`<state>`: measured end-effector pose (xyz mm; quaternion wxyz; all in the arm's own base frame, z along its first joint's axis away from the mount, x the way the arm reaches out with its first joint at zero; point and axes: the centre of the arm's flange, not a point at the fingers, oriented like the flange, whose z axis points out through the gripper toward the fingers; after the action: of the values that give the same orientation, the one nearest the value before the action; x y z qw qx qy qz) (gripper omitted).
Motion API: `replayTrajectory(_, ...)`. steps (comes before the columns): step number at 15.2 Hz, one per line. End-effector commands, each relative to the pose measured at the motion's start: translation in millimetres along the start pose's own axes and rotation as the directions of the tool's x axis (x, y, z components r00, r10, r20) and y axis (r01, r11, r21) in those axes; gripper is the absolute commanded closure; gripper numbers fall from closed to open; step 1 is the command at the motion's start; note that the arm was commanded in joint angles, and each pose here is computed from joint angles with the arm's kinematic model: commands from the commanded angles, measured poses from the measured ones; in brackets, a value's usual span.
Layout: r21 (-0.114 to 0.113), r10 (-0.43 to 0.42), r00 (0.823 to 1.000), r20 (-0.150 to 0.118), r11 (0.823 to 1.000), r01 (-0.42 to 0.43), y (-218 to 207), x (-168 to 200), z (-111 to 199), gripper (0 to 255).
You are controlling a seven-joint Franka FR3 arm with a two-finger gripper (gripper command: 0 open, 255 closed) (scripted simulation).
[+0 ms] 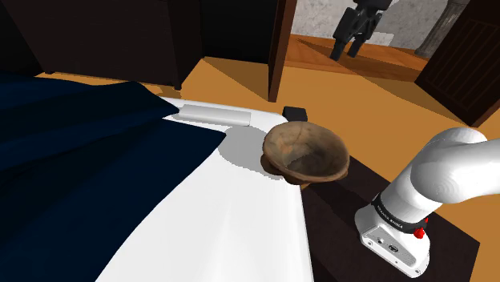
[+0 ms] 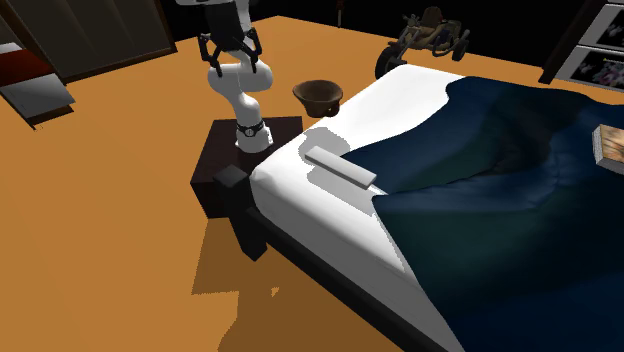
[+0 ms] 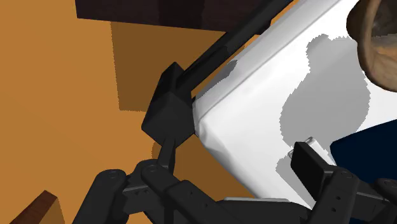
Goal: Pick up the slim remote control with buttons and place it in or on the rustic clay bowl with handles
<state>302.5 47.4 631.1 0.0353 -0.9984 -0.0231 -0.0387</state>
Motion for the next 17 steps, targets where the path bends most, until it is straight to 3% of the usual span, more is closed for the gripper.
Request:
replayTrajectory(1, 0.000, 0.000, 1.000, 0.000, 1.000, 0.000, 0, 0, 0, 0)
replayTrajectory(9, -0.004, -0.168, 0.985, 0.030, 0.986, 0.168, -61, 75, 51, 0)
replayTrajectory(17, -0.004, -0.331, 0.942, 0.061, 0.943, 0.332, -133, 137, 105, 0)
